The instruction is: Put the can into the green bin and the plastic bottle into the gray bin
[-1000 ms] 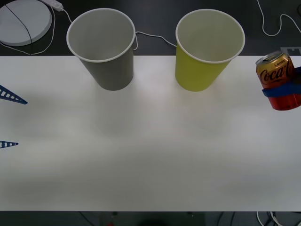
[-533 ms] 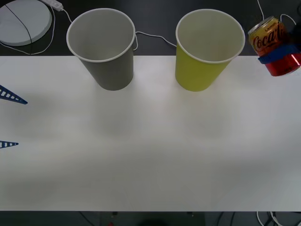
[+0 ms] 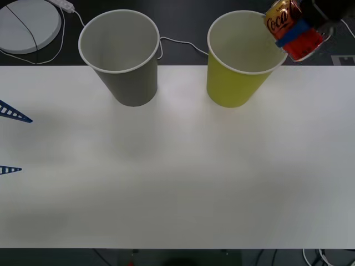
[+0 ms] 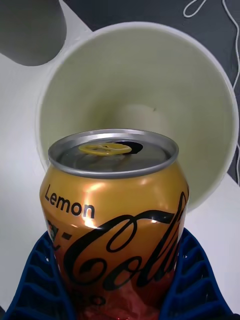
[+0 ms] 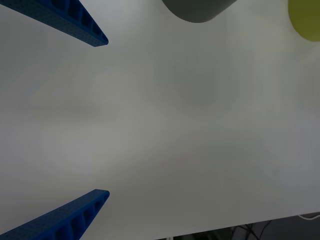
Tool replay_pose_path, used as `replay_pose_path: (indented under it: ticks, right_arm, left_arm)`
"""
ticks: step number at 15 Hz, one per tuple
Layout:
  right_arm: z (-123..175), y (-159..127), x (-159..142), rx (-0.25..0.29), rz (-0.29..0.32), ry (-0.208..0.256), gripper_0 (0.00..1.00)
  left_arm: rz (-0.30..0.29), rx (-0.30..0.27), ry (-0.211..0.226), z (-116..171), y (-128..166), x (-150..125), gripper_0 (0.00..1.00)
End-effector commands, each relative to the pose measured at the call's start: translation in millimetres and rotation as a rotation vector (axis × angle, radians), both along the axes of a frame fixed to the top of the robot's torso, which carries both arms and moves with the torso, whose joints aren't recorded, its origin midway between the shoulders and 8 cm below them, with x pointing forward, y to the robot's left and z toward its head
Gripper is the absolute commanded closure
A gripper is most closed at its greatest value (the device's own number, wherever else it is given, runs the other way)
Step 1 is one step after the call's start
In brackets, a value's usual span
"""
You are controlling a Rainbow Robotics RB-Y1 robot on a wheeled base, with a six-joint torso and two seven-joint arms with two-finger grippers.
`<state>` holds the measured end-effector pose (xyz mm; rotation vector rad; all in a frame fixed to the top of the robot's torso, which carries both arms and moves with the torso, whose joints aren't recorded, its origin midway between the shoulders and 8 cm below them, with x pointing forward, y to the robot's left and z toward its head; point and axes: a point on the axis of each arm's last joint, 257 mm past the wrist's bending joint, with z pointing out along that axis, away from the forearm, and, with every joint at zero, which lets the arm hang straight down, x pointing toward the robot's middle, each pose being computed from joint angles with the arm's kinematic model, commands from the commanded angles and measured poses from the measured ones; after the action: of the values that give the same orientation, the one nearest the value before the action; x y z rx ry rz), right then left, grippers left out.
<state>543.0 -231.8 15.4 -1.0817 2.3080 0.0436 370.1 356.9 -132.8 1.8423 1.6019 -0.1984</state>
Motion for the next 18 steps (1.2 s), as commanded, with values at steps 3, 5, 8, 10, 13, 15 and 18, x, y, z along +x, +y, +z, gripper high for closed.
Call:
replay_pose_path:
  ticks: [3,5,8,10,13,15,18]
  right_arm:
    - [-1,23,26,-0.021,0.012,-0.022,1.0]
    - [-2,29,35,-0.033,0.012,-0.026,0.99]
    - [-1,39,46,-0.053,0.015,-0.053,0.94]
    - [-2,41,47,-0.064,0.02,-0.058,0.89]
    - [-2,43,46,-0.077,0.056,-0.065,0.4]
    - [-2,45,45,-0.075,0.068,-0.064,0.0]
    - [1,44,43,-0.07,0.078,-0.066,0.0]
  left_arm:
    - [0.0,0.0,0.0,0,0,0,0.0]
    - [0.0,0.0,0.0,0,0,0,0.0]
    - [0.0,0.0,0.0,0,0,0,0.0]
    - [0.0,0.0,0.0,0,0,0,0.0]
    - [0.0,0.0,0.0,0,0,0,0.0]
    - [0.0,0.0,0.0,0,0,0,0.0]
    - [0.0,0.0,0.0,0,0,0,0.0]
